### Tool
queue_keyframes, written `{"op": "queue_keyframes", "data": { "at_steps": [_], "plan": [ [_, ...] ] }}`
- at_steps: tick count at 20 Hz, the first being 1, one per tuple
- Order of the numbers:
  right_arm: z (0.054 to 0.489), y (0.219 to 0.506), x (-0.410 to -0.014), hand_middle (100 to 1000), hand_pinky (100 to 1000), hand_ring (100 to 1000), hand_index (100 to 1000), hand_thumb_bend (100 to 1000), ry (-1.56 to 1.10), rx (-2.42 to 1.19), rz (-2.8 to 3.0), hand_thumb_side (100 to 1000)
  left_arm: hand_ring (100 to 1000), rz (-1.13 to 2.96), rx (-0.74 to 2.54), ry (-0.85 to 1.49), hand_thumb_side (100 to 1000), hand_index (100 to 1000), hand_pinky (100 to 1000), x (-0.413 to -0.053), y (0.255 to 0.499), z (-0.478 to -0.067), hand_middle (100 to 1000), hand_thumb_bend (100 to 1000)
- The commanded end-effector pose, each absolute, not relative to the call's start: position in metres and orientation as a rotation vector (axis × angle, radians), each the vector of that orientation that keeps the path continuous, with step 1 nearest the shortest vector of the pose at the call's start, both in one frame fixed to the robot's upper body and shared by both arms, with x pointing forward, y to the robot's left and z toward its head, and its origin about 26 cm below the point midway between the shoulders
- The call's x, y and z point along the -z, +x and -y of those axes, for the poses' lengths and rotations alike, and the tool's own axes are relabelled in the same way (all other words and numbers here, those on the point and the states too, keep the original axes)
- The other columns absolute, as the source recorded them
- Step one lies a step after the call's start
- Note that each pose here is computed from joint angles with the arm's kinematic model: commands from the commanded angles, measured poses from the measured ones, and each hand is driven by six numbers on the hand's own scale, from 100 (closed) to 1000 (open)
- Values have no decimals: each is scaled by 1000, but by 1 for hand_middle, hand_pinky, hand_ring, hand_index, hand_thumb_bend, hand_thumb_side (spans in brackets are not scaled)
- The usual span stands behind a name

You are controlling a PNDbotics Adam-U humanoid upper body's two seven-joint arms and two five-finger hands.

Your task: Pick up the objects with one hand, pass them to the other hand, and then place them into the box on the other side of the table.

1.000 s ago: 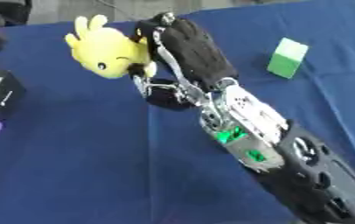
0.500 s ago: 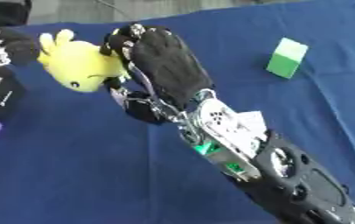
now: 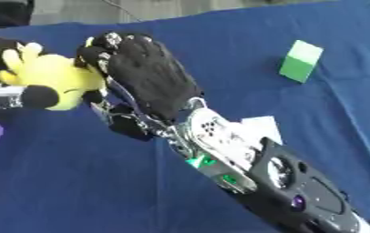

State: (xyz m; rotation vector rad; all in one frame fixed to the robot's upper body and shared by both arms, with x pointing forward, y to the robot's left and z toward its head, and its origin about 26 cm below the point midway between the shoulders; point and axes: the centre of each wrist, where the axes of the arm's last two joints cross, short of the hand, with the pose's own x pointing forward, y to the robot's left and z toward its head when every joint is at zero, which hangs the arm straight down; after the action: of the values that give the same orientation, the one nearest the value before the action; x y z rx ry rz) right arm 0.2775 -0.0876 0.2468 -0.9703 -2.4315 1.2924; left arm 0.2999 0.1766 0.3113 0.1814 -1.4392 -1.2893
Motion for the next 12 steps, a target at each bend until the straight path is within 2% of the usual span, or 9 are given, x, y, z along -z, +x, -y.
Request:
{"op": "queue_keyframes", "data": {
  "at_steps": [1, 2, 3, 4, 5, 7, 9, 12],
  "plan": [
    [86, 272, -256, 407, 605, 491, 460, 113, -948, -1276, 2490, 100, 829, 1418, 1316, 191, 525, 831, 812, -317, 302, -177, 682, 529],
    [86, 272, -256, 411, 607, 493, 464, 109, -945, -1275, 2492, 100, 775, 1418, 1308, 196, 495, 782, 771, -317, 304, -177, 615, 430],
    [86, 273, -256, 417, 611, 496, 469, 111, -943, -1276, 2493, 100, 755, 1424, 1289, 207, 512, 758, 753, -317, 306, -178, 593, 385],
    [86, 273, -255, 437, 619, 504, 489, 136, -936, -1281, 2494, 100, 699, 1437, 1262, 223, 520, 698, 703, -317, 307, -179, 531, 296],
    [86, 272, -255, 453, 629, 515, 506, 180, -925, -1286, 2496, 100, 657, 1449, 1232, 239, 498, 656, 672, -317, 309, -180, 491, 209],
    [86, 272, -255, 478, 648, 536, 538, 282, -901, -1298, 2496, 100, 579, 1467, 1179, 272, 438, 549, 614, -315, 311, -182, 400, 131],
    [87, 273, -254, 512, 667, 564, 581, 272, -878, -1314, 2493, 100, 544, 1490, 1102, 324, 395, 511, 590, -313, 315, -186, 362, 161],
    [89, 274, -254, 654, 741, 679, 720, 483, -841, -1354, 2489, 100, 496, 1527, 998, 370, 283, 457, 564, -309, 322, -195, 302, 262]
  ]
}}
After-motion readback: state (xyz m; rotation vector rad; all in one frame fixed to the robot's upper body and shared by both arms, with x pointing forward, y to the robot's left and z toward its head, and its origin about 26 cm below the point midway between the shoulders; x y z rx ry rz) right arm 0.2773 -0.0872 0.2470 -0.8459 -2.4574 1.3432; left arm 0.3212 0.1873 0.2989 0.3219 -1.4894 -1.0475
